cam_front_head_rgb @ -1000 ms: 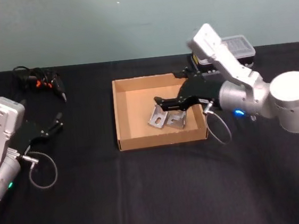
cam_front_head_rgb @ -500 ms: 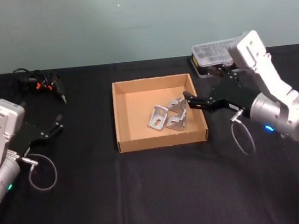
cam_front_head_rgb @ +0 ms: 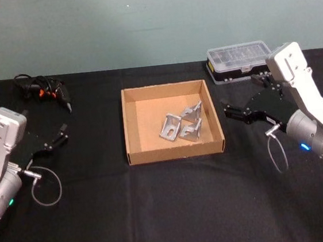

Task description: Use one hand to pick up the angle iron from the table and place it into the box.

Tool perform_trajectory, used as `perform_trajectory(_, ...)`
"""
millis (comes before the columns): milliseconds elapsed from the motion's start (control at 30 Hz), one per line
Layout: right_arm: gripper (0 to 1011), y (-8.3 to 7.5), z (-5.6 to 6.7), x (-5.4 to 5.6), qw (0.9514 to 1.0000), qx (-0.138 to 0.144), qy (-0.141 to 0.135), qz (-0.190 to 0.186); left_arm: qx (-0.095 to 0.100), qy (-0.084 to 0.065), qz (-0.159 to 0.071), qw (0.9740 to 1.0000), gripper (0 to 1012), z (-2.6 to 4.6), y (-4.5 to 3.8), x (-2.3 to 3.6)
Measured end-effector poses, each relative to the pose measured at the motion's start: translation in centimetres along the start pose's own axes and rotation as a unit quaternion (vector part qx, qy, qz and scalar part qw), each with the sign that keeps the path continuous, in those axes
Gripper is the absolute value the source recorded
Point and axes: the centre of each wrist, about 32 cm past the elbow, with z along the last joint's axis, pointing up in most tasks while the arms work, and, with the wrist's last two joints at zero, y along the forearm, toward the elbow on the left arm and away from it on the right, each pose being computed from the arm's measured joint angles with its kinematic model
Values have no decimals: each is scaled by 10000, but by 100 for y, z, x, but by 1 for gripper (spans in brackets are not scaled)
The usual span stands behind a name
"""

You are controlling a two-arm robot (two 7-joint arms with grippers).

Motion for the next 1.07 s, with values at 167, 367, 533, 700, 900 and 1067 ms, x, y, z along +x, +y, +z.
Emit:
perform_trajectory(167,1004,4,7,-2,10000,9,-4,32,0,0,0,10000,1000,0,0,0)
perform_trajectory(367,1004,7,14,-3,10000,21,-4,57,0,0,0,10000,1000,0,0,0)
perform_trajectory(533,1004,9,18,-4,10000,28,-5,79,0,0,0,10000,1000,0,0,0)
perform_trajectory(700,1004,10,20,-4,10000,33,-4,89,-1,0,0,10000,1000,1,0,0)
perform_trajectory(900,1004,10,22,-3,9999,37,-5,96,-1,0,0,10000,1000,0,0,0)
perform_trajectory(1067,1004,11,23,-3,9999,39,-6,100,0,0,0,10000,1000,0,0,0)
